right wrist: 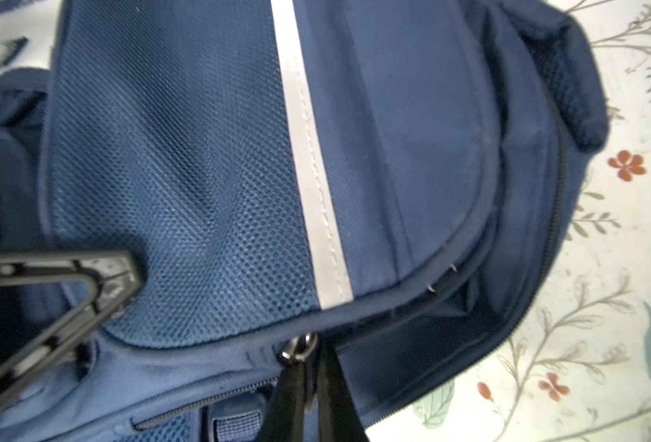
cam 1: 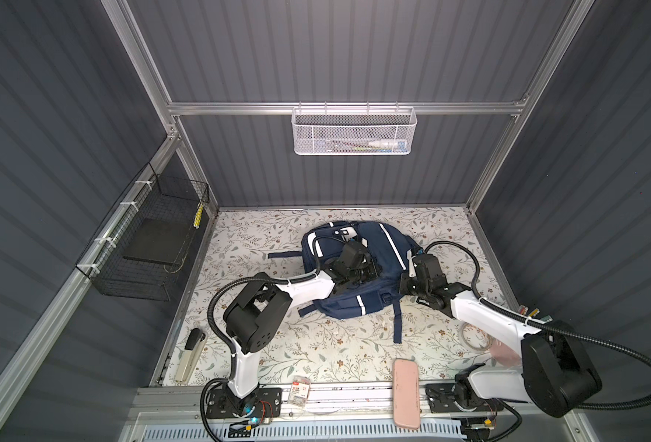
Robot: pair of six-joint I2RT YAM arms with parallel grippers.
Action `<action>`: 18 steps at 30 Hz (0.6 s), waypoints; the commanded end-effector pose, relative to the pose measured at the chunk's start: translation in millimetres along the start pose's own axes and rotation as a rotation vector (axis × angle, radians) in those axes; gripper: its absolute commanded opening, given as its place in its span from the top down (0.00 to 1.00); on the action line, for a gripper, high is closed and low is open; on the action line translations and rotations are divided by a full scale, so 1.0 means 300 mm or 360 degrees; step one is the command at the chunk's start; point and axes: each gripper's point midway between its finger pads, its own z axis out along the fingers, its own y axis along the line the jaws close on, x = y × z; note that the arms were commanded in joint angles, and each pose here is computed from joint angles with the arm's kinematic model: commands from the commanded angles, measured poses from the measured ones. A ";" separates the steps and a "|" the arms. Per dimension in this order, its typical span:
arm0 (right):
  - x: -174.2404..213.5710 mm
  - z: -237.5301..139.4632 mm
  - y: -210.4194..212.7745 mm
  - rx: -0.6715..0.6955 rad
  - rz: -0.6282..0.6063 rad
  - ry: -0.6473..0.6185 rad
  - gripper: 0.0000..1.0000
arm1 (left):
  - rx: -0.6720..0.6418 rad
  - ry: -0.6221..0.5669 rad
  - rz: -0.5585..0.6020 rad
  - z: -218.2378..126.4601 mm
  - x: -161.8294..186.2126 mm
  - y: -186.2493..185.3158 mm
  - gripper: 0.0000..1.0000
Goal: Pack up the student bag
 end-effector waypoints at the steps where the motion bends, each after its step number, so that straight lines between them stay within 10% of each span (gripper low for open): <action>1: 0.028 -0.029 -0.056 0.0124 -0.0014 0.0065 1.00 | -0.0021 0.0023 0.0059 -0.054 0.002 0.018 1.00; 18: -0.047 -0.134 -0.157 0.0332 -0.0107 0.0026 1.00 | -0.0184 -0.0008 0.0002 -0.332 -0.022 0.194 1.00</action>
